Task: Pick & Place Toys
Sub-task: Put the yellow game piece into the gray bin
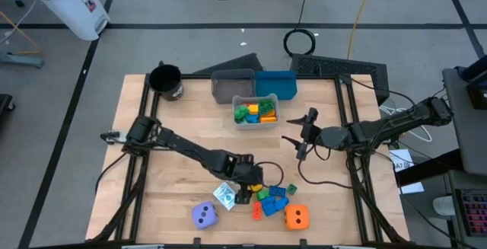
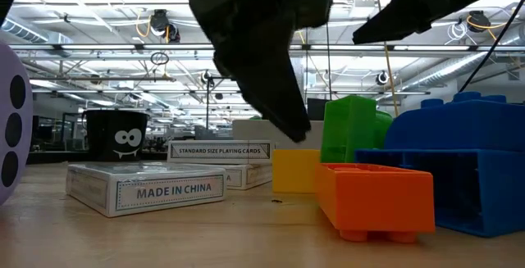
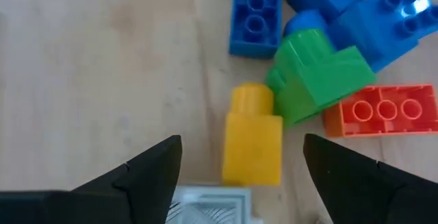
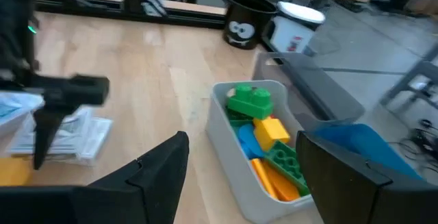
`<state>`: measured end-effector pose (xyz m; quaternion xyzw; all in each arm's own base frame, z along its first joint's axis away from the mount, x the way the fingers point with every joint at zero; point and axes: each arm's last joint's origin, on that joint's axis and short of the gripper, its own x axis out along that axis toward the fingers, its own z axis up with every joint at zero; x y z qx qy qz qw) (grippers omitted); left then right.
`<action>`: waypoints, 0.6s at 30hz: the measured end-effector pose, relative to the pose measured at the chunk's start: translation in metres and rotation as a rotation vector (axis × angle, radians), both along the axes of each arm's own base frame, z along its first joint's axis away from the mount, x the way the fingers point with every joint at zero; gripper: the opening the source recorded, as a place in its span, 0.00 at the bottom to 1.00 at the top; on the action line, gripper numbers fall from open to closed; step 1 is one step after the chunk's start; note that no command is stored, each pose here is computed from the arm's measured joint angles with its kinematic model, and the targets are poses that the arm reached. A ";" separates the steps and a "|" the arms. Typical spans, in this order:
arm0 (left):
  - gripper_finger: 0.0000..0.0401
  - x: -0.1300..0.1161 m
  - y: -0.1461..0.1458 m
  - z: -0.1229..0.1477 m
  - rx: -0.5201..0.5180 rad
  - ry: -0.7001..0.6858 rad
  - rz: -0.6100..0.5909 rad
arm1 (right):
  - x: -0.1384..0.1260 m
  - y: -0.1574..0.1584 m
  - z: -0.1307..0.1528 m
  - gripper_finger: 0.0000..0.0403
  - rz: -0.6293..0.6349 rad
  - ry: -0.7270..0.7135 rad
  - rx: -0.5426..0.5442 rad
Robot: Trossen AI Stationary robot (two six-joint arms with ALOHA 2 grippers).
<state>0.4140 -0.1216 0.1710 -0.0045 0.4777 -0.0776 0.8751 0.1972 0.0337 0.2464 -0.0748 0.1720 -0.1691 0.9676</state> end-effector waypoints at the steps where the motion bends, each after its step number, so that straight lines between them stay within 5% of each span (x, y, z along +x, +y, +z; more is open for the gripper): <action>1: 0.76 0.001 -0.001 -0.003 -0.017 0.003 -0.001 | 0.000 0.000 0.000 0.64 0.015 0.001 0.002; 18: 0.62 0.000 0.004 -0.007 -0.019 0.049 -0.023 | 0.003 0.002 0.008 0.64 0.085 -0.035 -0.099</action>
